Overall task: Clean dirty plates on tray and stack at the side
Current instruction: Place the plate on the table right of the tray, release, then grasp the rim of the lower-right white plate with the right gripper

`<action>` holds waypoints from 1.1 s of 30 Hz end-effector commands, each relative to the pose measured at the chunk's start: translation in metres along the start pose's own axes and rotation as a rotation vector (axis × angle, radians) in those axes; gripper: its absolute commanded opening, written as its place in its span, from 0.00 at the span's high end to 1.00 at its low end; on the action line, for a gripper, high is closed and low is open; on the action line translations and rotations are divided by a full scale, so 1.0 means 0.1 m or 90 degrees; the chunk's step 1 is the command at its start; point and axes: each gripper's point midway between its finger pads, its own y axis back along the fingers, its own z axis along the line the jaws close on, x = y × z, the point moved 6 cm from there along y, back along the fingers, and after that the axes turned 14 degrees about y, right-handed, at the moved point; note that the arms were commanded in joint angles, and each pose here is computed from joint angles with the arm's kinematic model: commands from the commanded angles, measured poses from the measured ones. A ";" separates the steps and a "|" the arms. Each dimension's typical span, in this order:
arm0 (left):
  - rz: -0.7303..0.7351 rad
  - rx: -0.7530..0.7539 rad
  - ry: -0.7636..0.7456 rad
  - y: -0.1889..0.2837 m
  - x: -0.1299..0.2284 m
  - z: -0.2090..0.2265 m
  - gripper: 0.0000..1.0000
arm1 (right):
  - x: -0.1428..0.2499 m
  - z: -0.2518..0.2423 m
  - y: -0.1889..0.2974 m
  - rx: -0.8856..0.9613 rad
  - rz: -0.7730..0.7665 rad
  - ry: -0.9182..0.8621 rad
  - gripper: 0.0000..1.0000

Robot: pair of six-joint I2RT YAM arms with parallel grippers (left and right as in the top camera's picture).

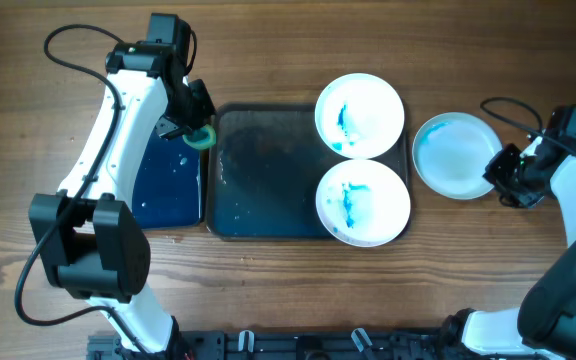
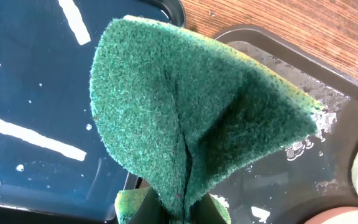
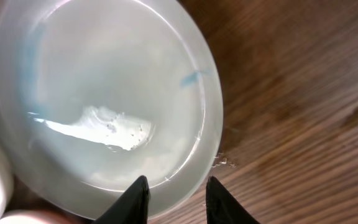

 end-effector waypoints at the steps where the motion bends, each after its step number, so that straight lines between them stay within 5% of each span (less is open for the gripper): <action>1: -0.008 0.018 -0.015 0.07 -0.02 -0.04 0.96 | -0.10 0.33 0.41 -0.071 -0.029 0.106 0.68; 11: -0.012 0.021 -0.014 0.07 -0.03 -0.05 0.96 | 0.74 0.93 0.05 -0.100 0.155 0.302 0.67; 24: -0.012 0.021 -0.014 0.07 -0.03 -0.05 0.96 | 1.18 0.99 -0.48 -0.116 0.159 0.367 0.68; 30: -0.012 0.021 -0.014 0.07 -0.03 -0.05 0.96 | 1.23 1.00 -0.48 -0.115 0.167 0.372 0.95; 33: -0.012 0.021 -0.014 0.07 -0.03 -0.05 0.96 | 1.20 1.02 -0.38 -0.114 0.172 0.371 0.96</action>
